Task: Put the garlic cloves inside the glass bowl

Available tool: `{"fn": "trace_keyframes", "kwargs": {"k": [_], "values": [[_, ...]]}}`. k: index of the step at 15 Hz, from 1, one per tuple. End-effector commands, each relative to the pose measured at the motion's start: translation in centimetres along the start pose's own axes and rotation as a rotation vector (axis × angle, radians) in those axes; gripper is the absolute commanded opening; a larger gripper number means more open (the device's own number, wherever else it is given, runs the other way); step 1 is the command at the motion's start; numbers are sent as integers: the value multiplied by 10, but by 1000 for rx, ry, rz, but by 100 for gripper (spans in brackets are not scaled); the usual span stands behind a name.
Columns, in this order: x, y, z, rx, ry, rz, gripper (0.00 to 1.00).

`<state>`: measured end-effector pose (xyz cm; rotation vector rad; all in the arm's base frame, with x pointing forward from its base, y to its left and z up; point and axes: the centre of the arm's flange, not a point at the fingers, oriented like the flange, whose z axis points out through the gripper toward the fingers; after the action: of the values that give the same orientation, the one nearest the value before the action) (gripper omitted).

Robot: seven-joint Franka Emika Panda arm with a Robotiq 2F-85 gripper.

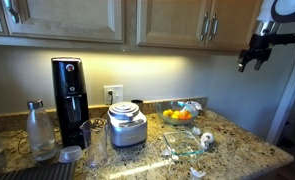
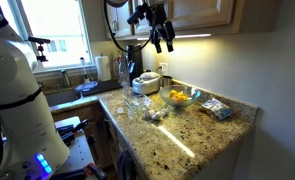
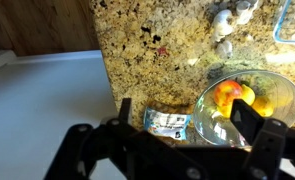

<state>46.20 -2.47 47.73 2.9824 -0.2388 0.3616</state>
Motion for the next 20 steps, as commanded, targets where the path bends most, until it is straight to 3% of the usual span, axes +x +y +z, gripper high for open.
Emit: {"fn": "trace_keyframes", "kwargs": {"k": [1,6,13,20], "values": [[-8,-8,41,-14,-39,31,100],[-9,-15,56,-6,-108,3,100],[-7,-17,66,-2,-100,4,100],[-9,-42,156,42,-105,5,100]]}}
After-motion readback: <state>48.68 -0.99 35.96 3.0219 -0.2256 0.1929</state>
